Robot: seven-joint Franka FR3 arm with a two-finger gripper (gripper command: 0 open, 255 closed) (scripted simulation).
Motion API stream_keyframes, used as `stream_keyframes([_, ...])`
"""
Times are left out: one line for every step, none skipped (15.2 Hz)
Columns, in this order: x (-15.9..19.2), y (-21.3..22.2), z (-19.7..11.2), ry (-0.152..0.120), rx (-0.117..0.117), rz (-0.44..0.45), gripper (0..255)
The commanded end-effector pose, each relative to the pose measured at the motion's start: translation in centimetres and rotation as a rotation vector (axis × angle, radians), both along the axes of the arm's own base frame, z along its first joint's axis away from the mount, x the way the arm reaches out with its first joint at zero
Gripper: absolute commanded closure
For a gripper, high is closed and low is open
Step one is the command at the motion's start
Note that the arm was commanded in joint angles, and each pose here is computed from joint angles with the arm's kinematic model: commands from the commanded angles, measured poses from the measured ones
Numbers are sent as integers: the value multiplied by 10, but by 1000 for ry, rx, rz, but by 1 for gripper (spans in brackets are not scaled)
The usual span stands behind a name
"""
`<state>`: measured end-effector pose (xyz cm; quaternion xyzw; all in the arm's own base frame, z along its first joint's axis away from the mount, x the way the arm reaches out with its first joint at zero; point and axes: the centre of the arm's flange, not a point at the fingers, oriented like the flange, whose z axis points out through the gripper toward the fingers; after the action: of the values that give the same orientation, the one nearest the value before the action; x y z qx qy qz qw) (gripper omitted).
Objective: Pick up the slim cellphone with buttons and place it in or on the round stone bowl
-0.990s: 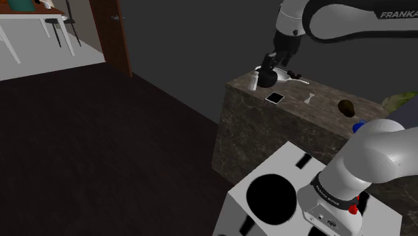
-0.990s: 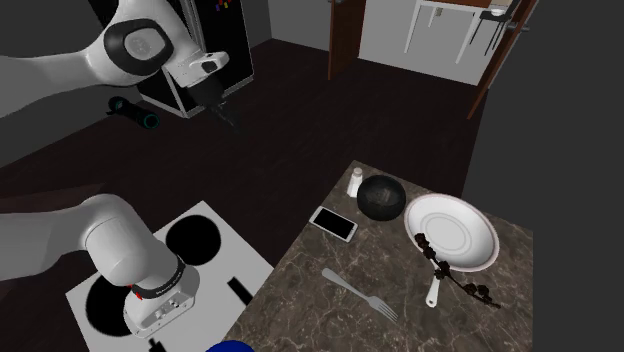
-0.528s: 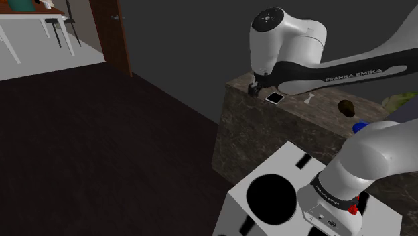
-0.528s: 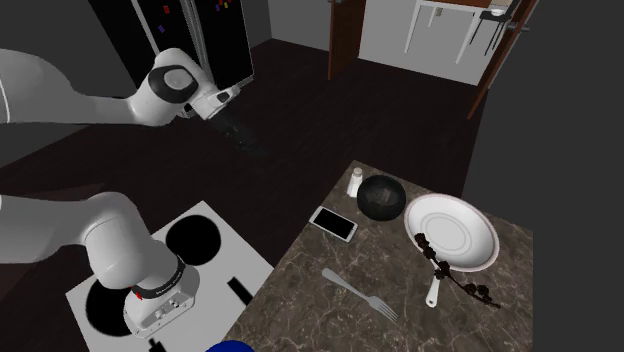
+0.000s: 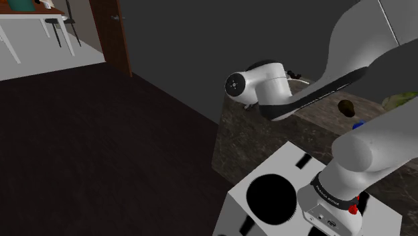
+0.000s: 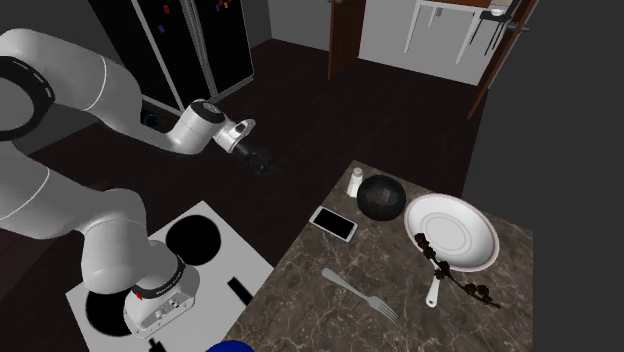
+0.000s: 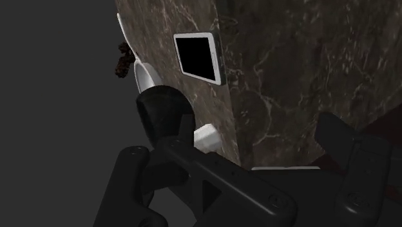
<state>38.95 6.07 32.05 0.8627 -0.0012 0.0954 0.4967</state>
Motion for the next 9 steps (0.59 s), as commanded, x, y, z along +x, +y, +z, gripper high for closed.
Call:
stream_keyframes([9,-12,-30,-10,-90,5,0])
stream_keyframes([13,-19,-44,-11,-134,3,0])
stream_keyframes([17,-26,-59,-11,-178,2,0])
stream_keyframes([21,-34,-72,-11,-222,1,0])
stream_keyframes([25,-43,-86,-11,-266,0,0])
stream_keyframes([29,-52,-99,-12,-310,-1,0])
stream_keyframes([33,-62,-112,-12,-354,-2,0])
stream_keyframes([37,-72,-124,-12,-398,-3,0])
stream_keyframes([39,-79,-131,-13,-425,-4,0])
